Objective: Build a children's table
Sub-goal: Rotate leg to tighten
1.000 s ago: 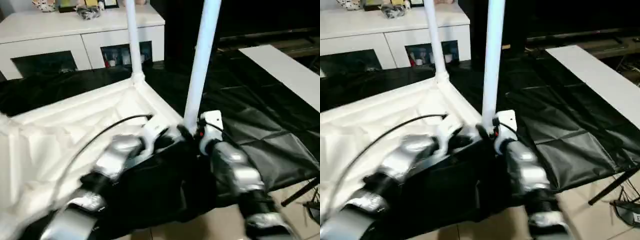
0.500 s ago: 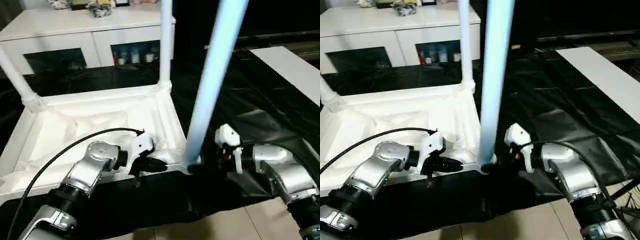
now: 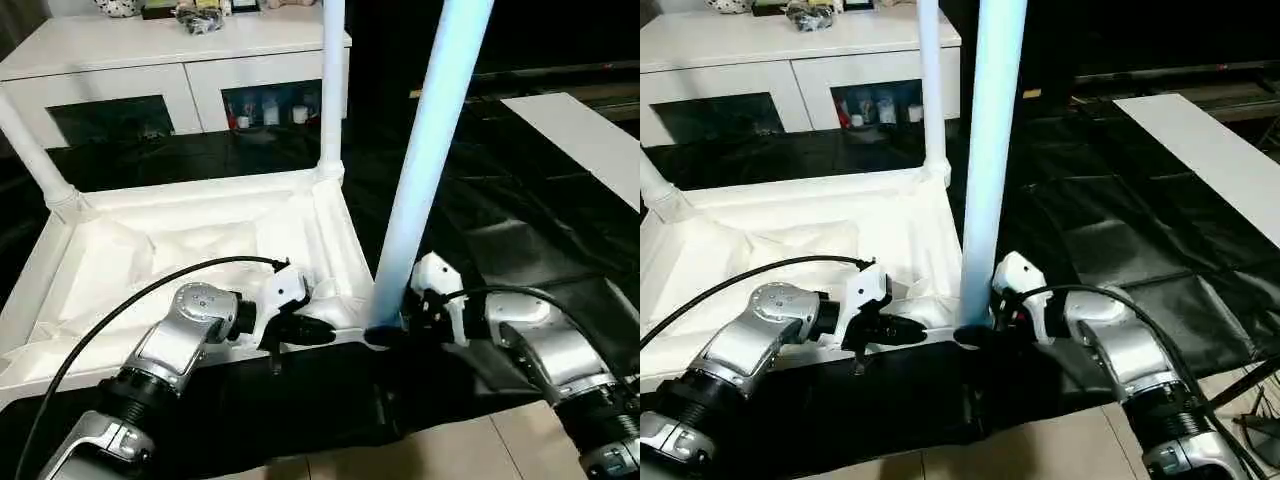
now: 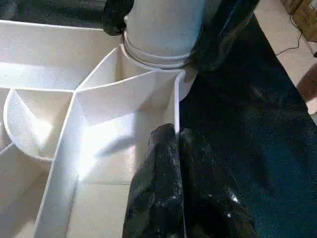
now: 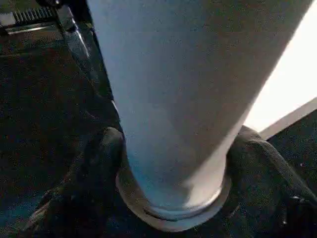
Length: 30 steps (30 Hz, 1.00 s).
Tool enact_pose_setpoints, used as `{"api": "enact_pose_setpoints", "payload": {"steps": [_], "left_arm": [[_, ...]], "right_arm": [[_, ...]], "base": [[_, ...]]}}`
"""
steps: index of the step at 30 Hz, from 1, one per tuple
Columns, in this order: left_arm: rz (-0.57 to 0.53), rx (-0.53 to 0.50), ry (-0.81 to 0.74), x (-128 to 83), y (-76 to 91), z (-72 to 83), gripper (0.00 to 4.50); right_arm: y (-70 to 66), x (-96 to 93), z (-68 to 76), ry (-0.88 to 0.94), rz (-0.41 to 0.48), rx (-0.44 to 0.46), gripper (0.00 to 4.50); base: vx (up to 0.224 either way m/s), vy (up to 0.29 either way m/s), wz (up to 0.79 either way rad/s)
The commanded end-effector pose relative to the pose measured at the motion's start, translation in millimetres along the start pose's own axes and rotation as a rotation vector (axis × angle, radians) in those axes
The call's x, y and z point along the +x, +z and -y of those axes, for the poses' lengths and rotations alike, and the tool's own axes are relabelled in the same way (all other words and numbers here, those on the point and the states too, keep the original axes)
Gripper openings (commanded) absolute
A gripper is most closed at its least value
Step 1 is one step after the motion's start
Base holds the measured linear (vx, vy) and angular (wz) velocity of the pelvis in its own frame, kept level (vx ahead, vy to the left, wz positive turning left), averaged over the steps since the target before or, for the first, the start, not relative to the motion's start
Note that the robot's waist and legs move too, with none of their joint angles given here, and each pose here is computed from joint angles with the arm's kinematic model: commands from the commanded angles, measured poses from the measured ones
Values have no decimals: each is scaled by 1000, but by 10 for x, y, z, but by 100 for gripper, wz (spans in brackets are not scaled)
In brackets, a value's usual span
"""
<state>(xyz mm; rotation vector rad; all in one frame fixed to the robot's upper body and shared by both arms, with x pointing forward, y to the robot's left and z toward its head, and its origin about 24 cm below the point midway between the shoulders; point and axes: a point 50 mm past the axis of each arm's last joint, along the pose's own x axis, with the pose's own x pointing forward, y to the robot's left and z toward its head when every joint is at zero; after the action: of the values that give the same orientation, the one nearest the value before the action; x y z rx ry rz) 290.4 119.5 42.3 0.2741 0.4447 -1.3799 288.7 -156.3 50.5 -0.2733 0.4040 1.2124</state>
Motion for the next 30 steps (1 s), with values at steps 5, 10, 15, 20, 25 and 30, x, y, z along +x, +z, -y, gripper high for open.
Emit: {"api": "enact_pose_setpoints", "payload": {"steps": [5,10,15,20,25,30], "left_arm": [[-22,-11,-16,7,-47,31,0],[-19,-14,-5,15,-42,21,0],[-6,-41,73,88,-40,-38,0],[10,-120,324,298,-5,-248,0],[58,-192,557,484,119,-413,0],[73,-141,555,623,211,-402,0]], "right_arm": [[-16,26,5,13,-37,-30,277],[-2,52,29,-21,2,4,268],[42,193,82,-177,139,109,267],[4,494,83,-436,203,301,266],[-80,659,143,-734,183,504,266],[-55,702,176,-840,180,527,265]], "base": [[0,0,0],[0,0,0],[0,0,0],[0,0,0],[0,0,0],[0,0,0]]}}
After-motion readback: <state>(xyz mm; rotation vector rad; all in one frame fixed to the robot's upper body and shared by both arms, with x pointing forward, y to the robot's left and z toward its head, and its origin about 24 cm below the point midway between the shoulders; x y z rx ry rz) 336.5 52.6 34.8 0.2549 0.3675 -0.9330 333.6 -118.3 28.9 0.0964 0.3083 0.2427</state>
